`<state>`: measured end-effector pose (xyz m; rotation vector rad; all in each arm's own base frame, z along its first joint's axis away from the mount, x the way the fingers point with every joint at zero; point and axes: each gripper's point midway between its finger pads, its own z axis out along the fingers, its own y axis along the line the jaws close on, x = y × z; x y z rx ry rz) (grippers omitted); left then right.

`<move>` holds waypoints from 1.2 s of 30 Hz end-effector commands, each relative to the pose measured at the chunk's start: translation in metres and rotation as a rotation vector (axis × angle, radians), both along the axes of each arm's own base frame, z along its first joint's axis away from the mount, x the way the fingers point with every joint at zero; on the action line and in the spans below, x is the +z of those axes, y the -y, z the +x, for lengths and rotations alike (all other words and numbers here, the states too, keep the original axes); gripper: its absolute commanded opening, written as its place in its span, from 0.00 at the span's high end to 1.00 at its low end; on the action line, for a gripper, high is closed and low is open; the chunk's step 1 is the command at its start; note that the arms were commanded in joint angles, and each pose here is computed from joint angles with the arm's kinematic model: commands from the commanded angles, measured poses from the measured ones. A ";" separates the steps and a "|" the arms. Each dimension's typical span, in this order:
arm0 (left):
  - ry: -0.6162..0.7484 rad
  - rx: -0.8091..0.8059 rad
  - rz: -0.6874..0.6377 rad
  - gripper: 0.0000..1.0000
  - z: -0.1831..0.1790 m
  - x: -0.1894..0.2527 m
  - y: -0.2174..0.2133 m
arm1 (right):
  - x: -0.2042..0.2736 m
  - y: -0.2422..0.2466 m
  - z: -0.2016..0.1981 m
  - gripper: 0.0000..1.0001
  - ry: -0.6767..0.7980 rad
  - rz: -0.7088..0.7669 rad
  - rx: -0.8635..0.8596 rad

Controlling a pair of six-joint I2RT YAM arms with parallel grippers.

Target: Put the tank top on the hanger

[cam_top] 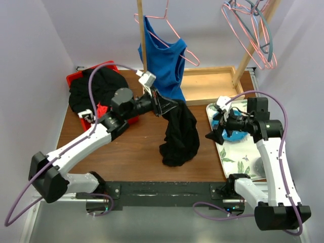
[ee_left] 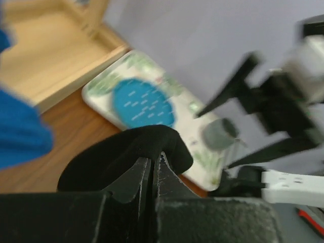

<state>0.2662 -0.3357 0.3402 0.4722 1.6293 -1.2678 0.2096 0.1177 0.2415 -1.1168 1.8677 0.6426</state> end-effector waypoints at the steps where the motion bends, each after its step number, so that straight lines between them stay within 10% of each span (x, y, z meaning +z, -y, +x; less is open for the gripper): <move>1: -0.144 0.324 0.100 1.00 0.075 -0.089 -0.063 | -0.028 0.002 -0.010 0.01 0.046 -0.085 0.115; 3: -0.242 0.430 0.148 1.00 0.097 -0.135 -0.099 | -0.046 -0.001 -0.017 0.01 0.054 -0.111 0.179; 9: -0.374 0.427 0.258 0.34 0.096 -0.187 -0.131 | -0.084 -0.038 -0.046 0.03 0.077 -0.135 0.525; 20: -0.133 0.486 0.340 0.02 0.029 -0.120 -0.176 | -0.156 -0.152 -0.065 0.15 0.138 -0.379 0.898; 29: -0.385 0.338 0.168 0.09 -0.030 -0.191 -0.155 | -0.191 -0.199 -0.052 0.30 0.152 -0.490 0.834; 36: -0.462 0.258 0.135 0.25 -0.043 -0.216 -0.140 | -0.205 -0.180 -0.061 0.82 0.111 -0.557 0.847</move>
